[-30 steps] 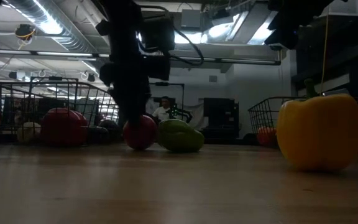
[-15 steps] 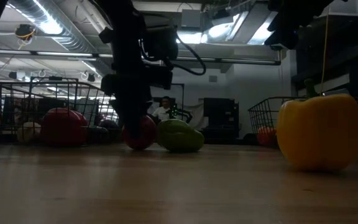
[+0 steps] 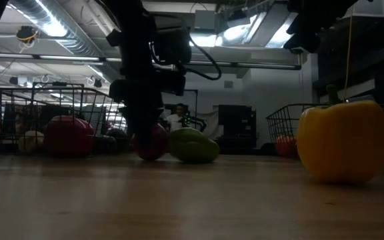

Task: Sort produce into baskets
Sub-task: Put the red tomato into the right gold wire basket

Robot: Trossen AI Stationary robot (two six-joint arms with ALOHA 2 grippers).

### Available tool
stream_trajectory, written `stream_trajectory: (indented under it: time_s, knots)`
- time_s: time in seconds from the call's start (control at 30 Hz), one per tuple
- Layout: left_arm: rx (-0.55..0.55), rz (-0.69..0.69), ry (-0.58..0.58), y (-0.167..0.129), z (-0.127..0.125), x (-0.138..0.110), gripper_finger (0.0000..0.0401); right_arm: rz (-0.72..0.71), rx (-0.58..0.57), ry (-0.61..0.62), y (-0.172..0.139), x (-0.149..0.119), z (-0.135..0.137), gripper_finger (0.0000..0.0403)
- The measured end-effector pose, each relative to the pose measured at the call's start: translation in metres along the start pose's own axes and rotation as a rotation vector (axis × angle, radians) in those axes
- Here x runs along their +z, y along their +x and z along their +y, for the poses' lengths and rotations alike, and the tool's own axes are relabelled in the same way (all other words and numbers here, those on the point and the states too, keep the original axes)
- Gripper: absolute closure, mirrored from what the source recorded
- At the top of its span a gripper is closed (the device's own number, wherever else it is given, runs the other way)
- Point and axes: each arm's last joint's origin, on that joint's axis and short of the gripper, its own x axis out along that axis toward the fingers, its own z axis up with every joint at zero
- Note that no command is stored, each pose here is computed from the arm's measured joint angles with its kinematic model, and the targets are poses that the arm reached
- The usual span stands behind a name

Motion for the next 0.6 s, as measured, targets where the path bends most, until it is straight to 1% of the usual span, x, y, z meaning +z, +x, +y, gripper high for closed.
stream_trajectory:
  time_s: [0.1, 0.17, 0.37, 0.5, 0.6]
  knots:
    - [0.002, -0.022, -0.007, 0.0, 0.0, 0.002, 0.0072, 0.0, 0.0, 0.0, 0.0, 0.0, 0.0, 0.0194]
    - [0.003, -0.027, -0.008, 0.0, 0.0, 0.003, 0.0078, 0.0, 0.0, 0.0, 0.0, 0.0, 0.0, 0.0194]
    - [0.009, -0.018, -0.023, -0.004, 0.001, 0.005, 0.0073, -0.037, 0.003, -0.015, 0.0, 0.004, 0.0, 0.0194]
    - [0.02, 0.011, -0.02, -0.012, 0.002, 0.007, 0.0071, -0.074, 0.005, -0.03, 0.0, 0.007, 0.001, 0.0194]
    - [0.021, -0.001, -0.02, -0.019, 0.003, 0.013, 0.0071, -0.101, 0.002, -0.042, -0.001, 0.01, 0.001, 0.0194]
